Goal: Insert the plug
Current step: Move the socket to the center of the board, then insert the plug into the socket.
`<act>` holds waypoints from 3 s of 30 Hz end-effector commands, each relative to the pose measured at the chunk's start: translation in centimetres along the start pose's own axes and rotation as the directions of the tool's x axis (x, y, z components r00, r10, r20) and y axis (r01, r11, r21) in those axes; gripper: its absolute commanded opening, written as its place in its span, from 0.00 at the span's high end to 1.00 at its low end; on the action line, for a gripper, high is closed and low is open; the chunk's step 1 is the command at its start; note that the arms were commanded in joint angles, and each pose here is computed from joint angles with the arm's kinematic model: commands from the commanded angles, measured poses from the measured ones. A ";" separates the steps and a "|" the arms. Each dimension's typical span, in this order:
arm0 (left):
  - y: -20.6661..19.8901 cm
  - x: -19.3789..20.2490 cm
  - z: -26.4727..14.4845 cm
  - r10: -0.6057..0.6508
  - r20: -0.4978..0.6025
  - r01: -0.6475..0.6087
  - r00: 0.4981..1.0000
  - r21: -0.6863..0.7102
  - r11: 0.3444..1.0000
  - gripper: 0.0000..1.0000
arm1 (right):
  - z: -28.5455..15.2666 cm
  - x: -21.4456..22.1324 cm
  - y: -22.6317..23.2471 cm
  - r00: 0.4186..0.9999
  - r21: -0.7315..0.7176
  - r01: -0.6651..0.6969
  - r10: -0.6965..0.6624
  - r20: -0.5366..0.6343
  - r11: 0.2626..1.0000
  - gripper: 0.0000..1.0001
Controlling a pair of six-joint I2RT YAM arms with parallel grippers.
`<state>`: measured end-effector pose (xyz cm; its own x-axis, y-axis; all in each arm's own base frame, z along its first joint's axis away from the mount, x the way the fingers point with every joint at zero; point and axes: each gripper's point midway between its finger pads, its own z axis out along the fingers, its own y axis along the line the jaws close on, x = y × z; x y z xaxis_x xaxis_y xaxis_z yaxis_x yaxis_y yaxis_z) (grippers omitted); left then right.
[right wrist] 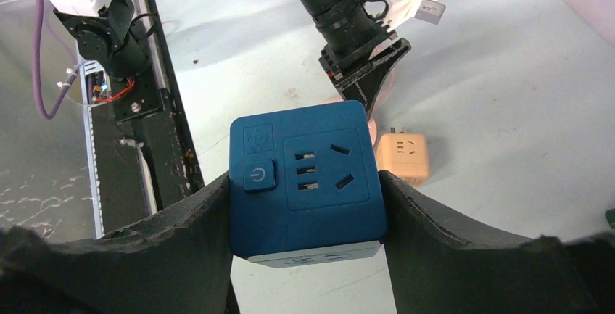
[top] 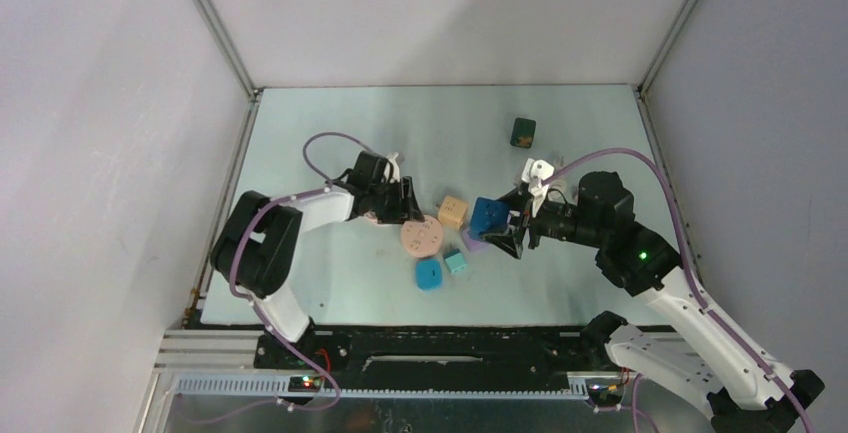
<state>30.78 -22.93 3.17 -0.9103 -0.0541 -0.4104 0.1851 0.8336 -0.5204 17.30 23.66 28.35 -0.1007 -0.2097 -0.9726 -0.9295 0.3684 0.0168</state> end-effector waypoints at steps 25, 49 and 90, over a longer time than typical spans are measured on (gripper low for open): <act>-2.5 2.2 -3.2 -0.420 0.219 0.433 0.881 -0.013 0.901 0.59 | -0.1 -0.6 0.0 0.998 0.005 0.024 -0.024 0.051 1.000 1.00; -10.4 -2.7 -18.1 0.262 0.590 -0.390 0.764 0.098 0.916 0.30 | 3.4 -0.4 -0.1 0.997 -0.084 -0.039 0.044 0.060 0.996 1.00; -8.6 1.0 -23.8 0.172 0.640 -0.317 0.749 0.118 0.941 0.19 | 15.9 6.2 -1.9 0.982 -0.032 -0.111 0.115 0.148 0.993 1.00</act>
<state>19.75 -17.55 22.41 -0.4355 -0.1980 -0.8781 0.5178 0.7429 -0.4243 23.64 35.44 17.63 -0.1903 -0.0982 -0.9768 -0.9255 0.3498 0.1451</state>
